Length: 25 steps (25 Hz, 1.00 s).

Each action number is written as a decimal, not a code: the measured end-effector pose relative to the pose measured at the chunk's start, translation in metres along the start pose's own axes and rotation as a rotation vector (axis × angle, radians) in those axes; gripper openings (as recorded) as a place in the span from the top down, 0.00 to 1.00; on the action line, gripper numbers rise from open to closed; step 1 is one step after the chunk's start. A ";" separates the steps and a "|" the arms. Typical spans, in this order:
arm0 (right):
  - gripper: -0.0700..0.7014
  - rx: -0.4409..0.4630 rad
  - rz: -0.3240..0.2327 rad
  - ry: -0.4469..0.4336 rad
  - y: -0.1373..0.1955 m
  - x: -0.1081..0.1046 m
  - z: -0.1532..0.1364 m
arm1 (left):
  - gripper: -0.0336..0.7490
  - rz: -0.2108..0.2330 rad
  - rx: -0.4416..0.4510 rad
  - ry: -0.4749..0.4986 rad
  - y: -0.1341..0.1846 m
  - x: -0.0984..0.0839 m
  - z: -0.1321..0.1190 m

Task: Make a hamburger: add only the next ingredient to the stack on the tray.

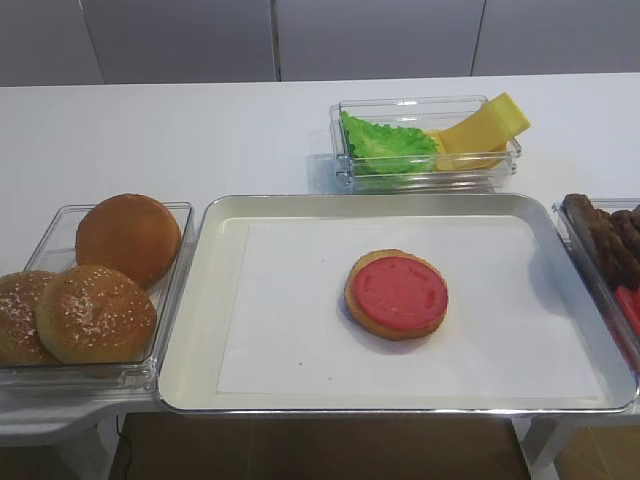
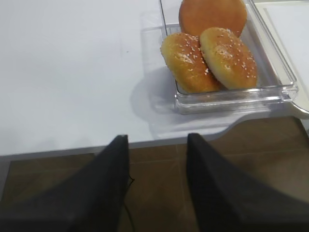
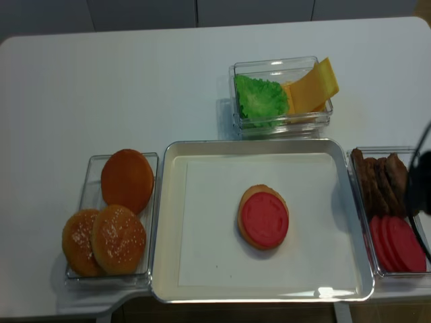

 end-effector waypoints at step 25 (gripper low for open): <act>0.25 -0.682 0.078 -0.015 0.123 0.013 0.106 | 0.58 0.000 0.000 0.000 0.000 0.000 0.000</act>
Point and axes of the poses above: a point on each arm's last joint axis where the gripper is mounted, z pointing back along that axis away from the gripper, x along the wrist's bending axis when the last joint is at zero, y = z × x, the point moved 10 cm from there along -z, pointing out along that axis toward the gripper, and after that the axes turned 2 degrees about z, right-handed, at the moved point
